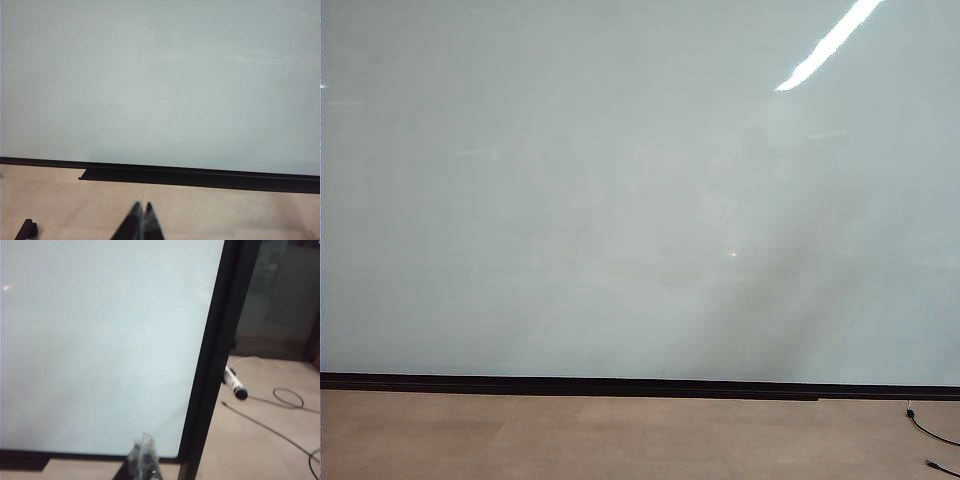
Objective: Pick up the pen on the shelf to the right of the whiteboard and draw a cross mark.
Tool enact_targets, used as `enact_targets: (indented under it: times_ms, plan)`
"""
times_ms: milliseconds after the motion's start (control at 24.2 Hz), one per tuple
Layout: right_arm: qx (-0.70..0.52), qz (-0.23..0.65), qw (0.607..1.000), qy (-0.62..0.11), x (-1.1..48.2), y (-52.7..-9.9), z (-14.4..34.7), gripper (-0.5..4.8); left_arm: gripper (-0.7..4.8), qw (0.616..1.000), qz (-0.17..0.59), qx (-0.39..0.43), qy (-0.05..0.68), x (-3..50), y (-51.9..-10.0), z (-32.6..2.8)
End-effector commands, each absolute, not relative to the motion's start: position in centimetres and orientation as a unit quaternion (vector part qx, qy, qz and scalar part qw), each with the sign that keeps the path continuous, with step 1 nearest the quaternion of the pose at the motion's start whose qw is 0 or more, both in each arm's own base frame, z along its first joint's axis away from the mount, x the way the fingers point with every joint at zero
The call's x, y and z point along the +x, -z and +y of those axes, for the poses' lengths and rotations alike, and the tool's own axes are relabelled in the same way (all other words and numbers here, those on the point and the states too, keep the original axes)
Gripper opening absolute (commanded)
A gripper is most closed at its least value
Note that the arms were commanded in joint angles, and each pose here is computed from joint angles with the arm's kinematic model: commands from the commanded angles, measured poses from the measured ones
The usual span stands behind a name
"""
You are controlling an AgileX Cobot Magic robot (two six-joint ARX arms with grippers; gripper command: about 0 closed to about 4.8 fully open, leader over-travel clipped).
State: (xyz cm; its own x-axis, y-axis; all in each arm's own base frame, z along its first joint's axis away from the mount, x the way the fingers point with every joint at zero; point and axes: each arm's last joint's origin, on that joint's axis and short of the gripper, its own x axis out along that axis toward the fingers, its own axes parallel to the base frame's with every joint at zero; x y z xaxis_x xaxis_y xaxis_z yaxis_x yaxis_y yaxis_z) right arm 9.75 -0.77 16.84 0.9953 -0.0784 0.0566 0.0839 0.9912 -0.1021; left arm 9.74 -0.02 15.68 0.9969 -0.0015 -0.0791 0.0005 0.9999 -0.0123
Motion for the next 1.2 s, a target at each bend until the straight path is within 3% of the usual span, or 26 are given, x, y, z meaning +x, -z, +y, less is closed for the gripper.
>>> enact_targets:
  times_ms: [41, 538, 786, 869, 993, 1200]
  plan:
    - [-0.053, -0.064, 0.996, 0.044, 9.6, -17.7, -0.8, -0.09, -0.04, 0.999, 0.035, -0.004, 0.003, 9.7, -15.8, 0.0]
    - [-0.044, -0.047, 0.983, 0.172, 9.5, -17.5, -1.5, -0.09, -0.05, 0.999, 0.035, -0.004, 0.003, 9.7, -15.8, 0.0]
    - [-0.043, -0.046, 0.981, 0.186, 9.5, -17.5, -1.6, -0.05, -0.05, 0.999, 0.035, -0.004, 0.003, 9.7, -15.8, 0.0]
    - [-0.048, -0.044, 0.98, 0.187, 9.5, -17.4, -1.6, 0.26, -0.04, 0.999, 0.035, -0.004, 0.003, 9.7, -15.8, 0.0]
    - [-0.049, -0.039, 0.977, 0.203, 9.6, -17.4, -1.7, 2.47, -0.04, 0.999, 0.035, -0.004, 0.003, 9.7, -15.8, 0.0]
    - [-0.051, -0.034, 0.974, 0.219, 9.9, -17.5, -1.8, 3.4, -0.05, 0.999, 0.035, -0.004, 0.003, 9.7, -15.8, 0.0]
